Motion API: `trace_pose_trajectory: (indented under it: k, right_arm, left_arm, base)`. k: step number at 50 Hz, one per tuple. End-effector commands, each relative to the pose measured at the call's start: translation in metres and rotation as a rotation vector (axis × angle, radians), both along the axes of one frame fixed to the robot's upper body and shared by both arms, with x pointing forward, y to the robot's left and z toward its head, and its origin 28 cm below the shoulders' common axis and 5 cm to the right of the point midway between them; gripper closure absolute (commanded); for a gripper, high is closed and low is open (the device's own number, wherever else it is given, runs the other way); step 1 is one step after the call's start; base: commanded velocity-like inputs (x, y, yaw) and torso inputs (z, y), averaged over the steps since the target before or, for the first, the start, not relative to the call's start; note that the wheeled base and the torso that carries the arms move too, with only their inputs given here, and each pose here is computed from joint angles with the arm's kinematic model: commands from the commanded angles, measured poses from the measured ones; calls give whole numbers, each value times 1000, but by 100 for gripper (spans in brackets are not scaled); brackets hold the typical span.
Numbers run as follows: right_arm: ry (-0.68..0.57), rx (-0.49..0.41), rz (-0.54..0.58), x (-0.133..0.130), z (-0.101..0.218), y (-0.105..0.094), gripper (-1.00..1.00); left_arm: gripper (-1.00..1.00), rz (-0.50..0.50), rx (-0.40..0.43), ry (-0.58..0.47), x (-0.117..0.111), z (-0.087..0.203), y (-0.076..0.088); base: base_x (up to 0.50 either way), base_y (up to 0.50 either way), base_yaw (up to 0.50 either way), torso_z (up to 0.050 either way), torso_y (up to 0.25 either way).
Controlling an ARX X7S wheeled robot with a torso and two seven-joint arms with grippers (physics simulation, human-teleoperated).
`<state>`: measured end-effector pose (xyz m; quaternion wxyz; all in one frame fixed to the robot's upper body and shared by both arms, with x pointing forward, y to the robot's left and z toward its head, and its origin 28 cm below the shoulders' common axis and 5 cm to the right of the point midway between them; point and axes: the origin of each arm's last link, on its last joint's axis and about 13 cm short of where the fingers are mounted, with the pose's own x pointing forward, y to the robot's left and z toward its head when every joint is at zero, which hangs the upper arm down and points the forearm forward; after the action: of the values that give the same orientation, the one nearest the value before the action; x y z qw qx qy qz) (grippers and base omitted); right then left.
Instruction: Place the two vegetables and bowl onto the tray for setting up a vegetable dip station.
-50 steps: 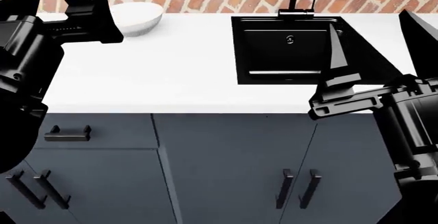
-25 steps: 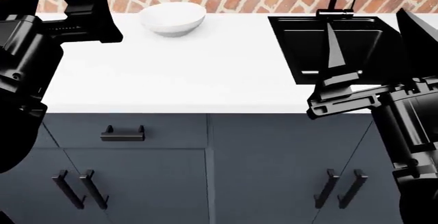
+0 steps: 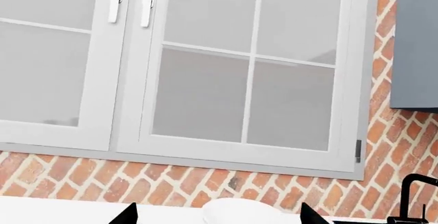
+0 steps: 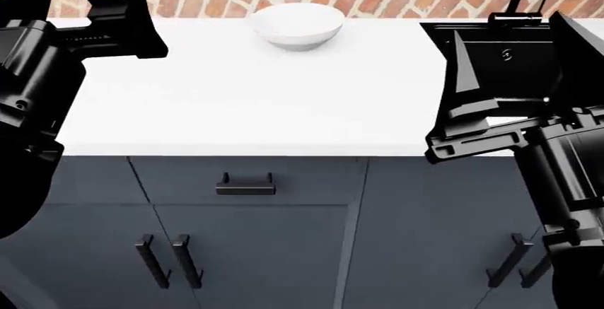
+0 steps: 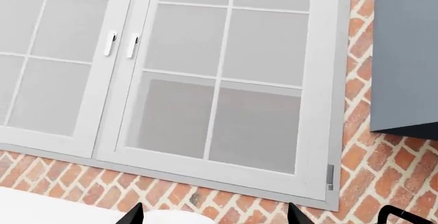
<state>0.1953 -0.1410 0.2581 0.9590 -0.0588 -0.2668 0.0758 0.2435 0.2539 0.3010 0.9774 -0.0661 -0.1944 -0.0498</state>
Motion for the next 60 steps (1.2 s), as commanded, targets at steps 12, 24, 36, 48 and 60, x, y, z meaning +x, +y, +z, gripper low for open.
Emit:
trace_pose_trajectory:
  k: [12,24,36,48,60]
  right_arm:
    - [14,88,-4,2,2,-3,-100]
    - [11,95,6,2,2,-3,-100]
    - [12,97,13,2,2,-2,-100]
    - [14,79,19,2,5,-2,-100]
    - [12,77,22,2,3,-3,-100]
  left_arm:
    - [-100,3,-8,0,1,-1,0]
    - [-100,-2,-10,3,1,-1,-1]
    - [-100,-4,31,24,2,-3,-2]
    - [-100,-13,2,-19,1,1,0]
    - [-100,-27,12,-33,-1,3,-1]
  base:
    - [0,125,0,0,0]
    - [0,0,0,0,0]
    - [0,0,0,0,0]
    - [0,0,0,0,0]
    - [0,0,0,46,2]
